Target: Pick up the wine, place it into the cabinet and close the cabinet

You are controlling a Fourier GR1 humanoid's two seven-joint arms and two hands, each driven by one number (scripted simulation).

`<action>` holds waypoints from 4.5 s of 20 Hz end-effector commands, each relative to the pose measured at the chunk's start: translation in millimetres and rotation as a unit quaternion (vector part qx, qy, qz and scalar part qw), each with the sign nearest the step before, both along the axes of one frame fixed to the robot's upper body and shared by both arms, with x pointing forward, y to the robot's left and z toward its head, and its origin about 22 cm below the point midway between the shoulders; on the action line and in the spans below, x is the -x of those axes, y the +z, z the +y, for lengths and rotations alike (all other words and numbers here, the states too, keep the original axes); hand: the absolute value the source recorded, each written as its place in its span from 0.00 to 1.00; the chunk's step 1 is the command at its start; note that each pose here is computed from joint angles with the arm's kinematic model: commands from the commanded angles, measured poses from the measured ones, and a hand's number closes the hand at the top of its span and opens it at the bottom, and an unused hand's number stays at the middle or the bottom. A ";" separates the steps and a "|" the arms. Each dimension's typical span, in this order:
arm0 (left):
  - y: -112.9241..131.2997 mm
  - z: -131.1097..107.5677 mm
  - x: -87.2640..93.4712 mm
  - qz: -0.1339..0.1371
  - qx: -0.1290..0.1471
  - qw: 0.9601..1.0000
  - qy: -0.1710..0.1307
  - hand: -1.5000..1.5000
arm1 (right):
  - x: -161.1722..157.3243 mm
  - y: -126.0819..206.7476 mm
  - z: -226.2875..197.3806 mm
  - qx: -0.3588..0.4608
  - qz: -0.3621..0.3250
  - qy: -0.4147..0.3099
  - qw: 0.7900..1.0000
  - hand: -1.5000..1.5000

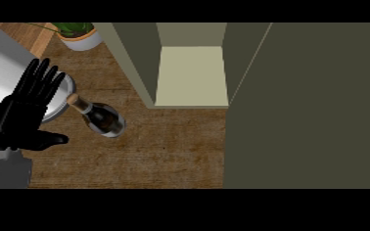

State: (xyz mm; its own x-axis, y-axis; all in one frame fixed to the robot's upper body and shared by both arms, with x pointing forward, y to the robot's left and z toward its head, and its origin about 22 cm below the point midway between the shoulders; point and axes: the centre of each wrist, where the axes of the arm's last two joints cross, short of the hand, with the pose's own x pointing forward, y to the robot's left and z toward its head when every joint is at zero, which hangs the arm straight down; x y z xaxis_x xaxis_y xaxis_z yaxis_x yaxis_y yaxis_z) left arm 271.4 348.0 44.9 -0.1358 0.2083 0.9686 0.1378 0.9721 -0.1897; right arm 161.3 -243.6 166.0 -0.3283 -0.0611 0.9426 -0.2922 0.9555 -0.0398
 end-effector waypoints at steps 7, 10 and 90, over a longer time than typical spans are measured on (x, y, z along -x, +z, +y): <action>-45.9 10.6 -11.6 0.025 -0.004 1.000 0.007 0.00 | 4.0 8.1 0.1 -0.002 -0.008 0.004 1.000 0.00; -66.3 26.3 -11.3 0.033 -0.018 0.999 -0.005 0.00 | 1.0 -0.9 -4.6 0.000 -0.006 0.008 1.000 0.00; -234.3 -63.7 116.9 0.027 0.095 0.993 0.062 1.00 | -9.4 -16.3 -4.2 0.015 -0.003 -0.026 1.000 0.00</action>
